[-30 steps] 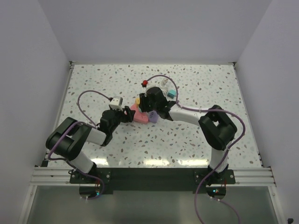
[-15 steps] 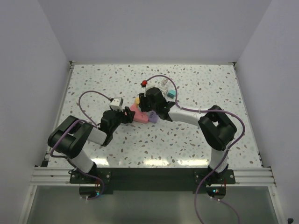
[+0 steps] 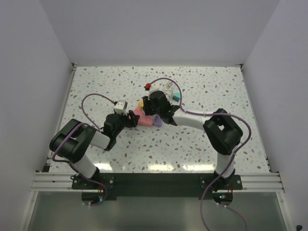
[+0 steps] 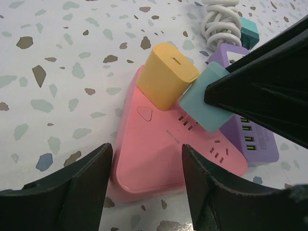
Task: Insert the plug
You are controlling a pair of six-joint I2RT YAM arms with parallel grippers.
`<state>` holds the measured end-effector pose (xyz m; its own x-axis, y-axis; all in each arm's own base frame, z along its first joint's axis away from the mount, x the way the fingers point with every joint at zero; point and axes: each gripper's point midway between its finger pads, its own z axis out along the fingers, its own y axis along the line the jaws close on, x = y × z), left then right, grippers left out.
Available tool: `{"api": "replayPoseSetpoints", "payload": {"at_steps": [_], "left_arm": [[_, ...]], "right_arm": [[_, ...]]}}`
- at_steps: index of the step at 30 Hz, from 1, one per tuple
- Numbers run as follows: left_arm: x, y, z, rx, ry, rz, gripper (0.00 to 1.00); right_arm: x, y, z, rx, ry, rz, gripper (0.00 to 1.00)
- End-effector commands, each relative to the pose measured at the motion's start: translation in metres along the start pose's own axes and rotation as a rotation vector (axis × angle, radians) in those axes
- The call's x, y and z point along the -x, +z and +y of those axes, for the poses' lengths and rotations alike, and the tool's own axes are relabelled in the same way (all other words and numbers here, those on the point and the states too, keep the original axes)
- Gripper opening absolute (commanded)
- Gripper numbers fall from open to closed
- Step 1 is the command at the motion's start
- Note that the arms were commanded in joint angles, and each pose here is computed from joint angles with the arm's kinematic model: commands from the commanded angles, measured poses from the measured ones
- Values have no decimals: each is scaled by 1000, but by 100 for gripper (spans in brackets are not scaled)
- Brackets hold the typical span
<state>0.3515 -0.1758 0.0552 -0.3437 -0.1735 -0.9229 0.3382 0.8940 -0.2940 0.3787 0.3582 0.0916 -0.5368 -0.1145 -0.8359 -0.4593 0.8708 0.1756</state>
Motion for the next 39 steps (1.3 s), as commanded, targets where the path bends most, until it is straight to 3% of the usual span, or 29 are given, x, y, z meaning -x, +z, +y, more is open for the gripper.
{"api": "replayPoseSetpoints", "payload": {"at_steps": [1,19,39], "left_arm": [[24,7,-6,-29,-9,-79,64],[18,10,-6,-32,-4,-70,60],[17,11,-8,-42,-3,-62,57]], "right_arm": [[7,7,2,-4,-5,-41,0],[-14,10,6,0,-56,7,0],[-70,17,3,-23,-132,123,0]]}}
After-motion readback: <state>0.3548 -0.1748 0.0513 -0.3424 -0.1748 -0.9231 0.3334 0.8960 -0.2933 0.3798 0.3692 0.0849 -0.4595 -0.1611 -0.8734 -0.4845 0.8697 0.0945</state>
